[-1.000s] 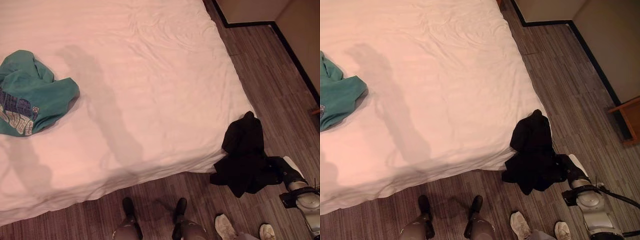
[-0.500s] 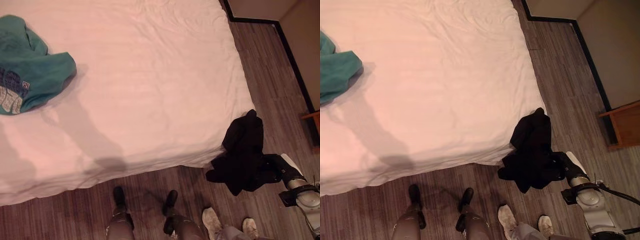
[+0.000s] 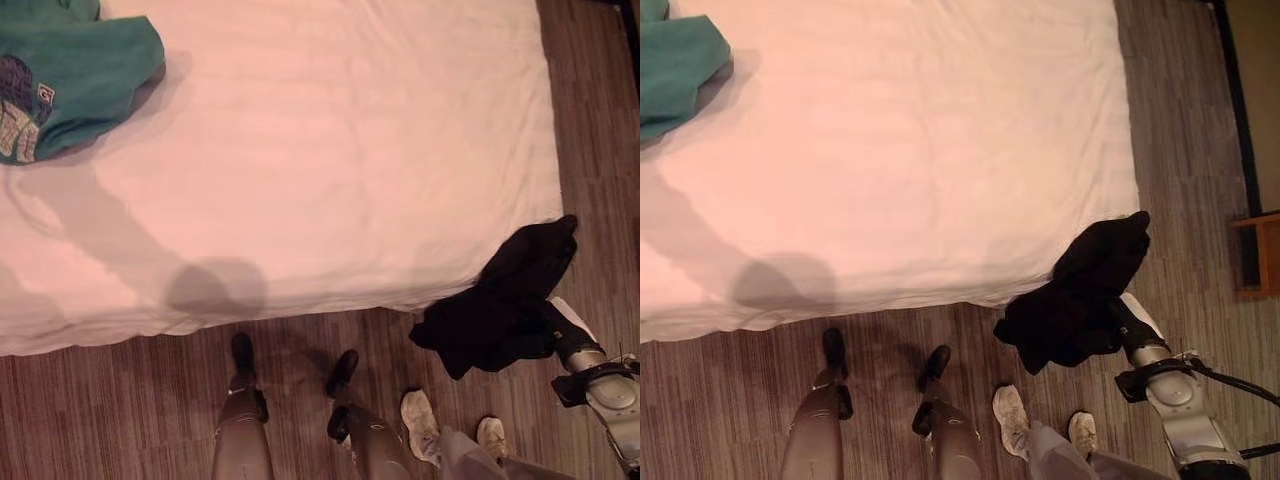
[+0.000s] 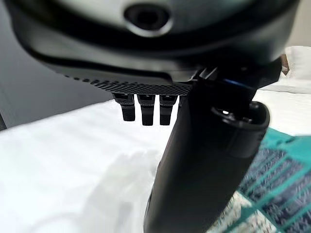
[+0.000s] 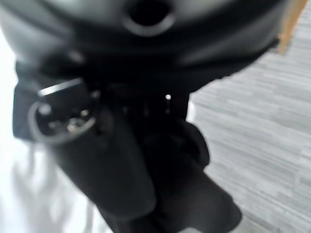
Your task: Pick up bed clothes into laundry basket.
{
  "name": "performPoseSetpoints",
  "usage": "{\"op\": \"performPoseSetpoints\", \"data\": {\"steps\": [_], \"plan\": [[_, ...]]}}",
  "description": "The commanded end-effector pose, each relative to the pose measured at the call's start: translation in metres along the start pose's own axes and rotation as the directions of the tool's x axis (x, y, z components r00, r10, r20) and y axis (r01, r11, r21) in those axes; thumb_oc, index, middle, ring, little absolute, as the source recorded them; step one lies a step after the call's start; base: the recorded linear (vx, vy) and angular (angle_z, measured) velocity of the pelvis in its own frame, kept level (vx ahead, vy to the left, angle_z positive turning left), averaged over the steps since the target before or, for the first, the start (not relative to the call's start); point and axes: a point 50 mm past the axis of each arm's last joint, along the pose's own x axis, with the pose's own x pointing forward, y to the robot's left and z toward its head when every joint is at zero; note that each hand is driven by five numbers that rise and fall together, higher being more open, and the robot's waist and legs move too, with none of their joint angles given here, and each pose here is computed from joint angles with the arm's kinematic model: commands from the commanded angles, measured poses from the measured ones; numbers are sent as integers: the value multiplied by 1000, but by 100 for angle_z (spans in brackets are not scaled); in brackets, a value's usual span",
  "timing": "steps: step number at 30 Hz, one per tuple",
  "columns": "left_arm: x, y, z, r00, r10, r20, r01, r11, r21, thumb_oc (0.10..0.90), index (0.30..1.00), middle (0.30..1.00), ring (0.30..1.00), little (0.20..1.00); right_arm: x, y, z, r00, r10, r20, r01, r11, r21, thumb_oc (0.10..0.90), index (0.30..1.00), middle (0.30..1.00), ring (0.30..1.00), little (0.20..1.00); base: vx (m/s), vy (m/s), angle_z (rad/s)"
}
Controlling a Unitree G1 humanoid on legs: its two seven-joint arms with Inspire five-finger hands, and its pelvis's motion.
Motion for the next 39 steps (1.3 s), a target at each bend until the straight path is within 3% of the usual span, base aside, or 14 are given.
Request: {"op": "performPoseSetpoints", "data": {"steps": [1, 8, 25, 39], "plan": [[-5, 33, 6, 975, 221, 34, -212, 963, -164, 800, 900, 900, 900, 900, -5, -49, 26, 982, -150, 116, 159, 984, -78, 400, 300, 300, 300, 300, 20, 3, 9], [-5, 40, 38, 947, 286, 147, -240, 933, -268, 800, 900, 900, 900, 900, -5, -49, 30, 979, -151, 136, 163, 984, -77, 400, 300, 300, 300, 300, 4, 1, 1], [-4, 33, 28, 962, 243, 124, -219, 959, -179, 800, 900, 900, 900, 900, -5, -58, 31, 975, -176, 136, 187, 980, -74, 400, 300, 300, 300, 300, 0, 0, 0], [-9, 43, 40, 936, 288, 201, -247, 946, -209, 800, 900, 900, 900, 900, 0, -51, 38, 968, -185, 172, 199, 978, -69, 400, 300, 300, 300, 300, -12, 31, 4]]}}
